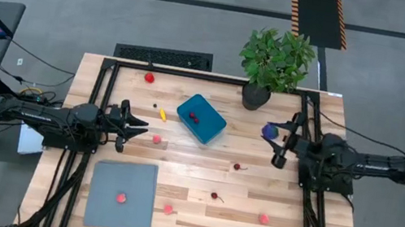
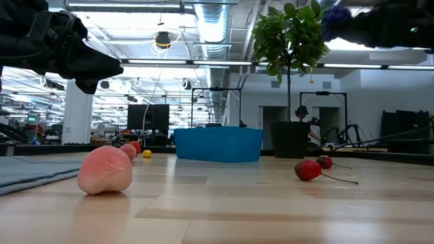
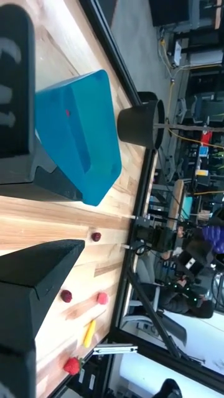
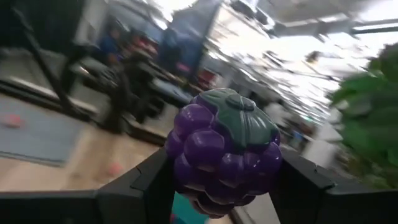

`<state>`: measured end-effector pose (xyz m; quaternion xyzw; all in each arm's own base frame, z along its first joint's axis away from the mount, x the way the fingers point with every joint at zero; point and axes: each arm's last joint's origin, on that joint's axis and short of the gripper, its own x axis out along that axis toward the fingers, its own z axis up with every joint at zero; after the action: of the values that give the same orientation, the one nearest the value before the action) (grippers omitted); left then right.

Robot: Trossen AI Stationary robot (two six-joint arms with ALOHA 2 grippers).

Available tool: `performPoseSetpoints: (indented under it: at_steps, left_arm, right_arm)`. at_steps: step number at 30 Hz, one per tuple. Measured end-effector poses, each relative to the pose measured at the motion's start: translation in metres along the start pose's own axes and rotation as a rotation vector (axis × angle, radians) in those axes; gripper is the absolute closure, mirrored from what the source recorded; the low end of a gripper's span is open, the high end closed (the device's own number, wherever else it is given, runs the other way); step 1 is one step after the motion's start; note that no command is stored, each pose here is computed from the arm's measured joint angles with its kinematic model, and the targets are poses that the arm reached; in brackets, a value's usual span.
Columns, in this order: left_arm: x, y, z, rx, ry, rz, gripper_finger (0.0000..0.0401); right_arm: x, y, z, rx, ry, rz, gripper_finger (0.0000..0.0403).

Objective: Pick and placing Produce into tupperware
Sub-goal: Put the grapes into the container

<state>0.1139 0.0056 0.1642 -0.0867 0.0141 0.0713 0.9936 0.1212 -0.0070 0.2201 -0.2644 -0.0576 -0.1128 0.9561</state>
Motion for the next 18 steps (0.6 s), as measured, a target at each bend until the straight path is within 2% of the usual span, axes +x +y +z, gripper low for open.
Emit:
performPoseSetpoints:
  at_steps: [6,13,18]
  left_arm:
    - [0.0,0.0,0.0,-0.002,-0.001,0.0,0.0302]
    - [0.0,0.0,0.0,-0.003,-0.002,0.0,0.0302]
    - [0.0,0.0,0.0,-0.004,-0.002,0.0,0.0302]
  right_arm:
    - [0.012,0.005,-0.009,-0.101,0.151,-0.083,0.0168]
    - [0.036,0.006,-0.004,-0.038,0.236,-0.064,0.0168]
    - [0.066,0.005,0.008,0.211,0.31,-0.055,0.0168]
